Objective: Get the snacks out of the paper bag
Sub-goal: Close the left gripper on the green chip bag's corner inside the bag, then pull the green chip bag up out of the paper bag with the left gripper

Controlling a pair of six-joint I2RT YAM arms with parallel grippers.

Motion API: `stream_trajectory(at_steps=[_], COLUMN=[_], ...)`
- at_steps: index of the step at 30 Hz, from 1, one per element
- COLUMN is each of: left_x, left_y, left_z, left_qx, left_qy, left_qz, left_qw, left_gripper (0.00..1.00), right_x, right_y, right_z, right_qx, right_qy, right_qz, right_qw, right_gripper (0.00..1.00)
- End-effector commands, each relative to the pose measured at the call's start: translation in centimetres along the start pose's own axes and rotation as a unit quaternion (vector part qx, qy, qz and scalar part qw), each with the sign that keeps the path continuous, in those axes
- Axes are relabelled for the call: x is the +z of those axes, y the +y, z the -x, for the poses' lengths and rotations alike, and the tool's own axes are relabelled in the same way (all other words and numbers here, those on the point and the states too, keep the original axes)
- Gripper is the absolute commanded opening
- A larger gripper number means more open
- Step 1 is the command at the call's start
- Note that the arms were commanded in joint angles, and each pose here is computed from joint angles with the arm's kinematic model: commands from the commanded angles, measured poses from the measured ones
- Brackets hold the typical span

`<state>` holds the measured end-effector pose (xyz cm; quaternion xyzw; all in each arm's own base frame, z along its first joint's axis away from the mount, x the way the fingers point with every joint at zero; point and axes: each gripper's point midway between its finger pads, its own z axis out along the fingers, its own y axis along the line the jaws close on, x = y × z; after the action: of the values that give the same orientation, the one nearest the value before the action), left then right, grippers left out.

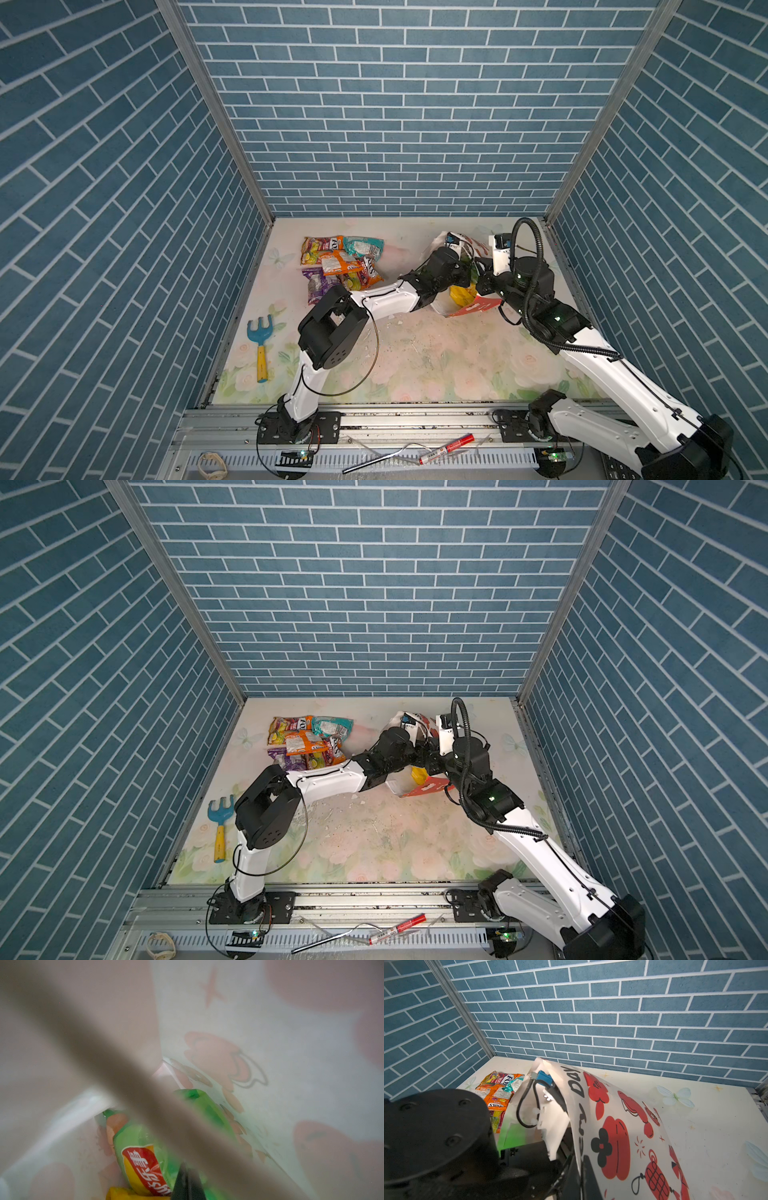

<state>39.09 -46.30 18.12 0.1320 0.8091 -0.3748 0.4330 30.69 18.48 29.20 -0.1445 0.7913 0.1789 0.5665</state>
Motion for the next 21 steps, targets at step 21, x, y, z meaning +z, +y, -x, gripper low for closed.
stream_trajectory(at_steps=[21], left_x=[-6.0], left_y=[2.4], left_z=[5.8], left_qx=[-0.063], left_qy=[-0.066], left_qz=[-0.011], left_qw=[0.996], left_gripper=[0.00], right_x=[-0.8], right_y=[-0.9], right_z=[-1.9], right_qx=[0.010], right_qy=[0.033], right_qz=[-0.026], right_qw=[0.999], right_gripper=[0.00])
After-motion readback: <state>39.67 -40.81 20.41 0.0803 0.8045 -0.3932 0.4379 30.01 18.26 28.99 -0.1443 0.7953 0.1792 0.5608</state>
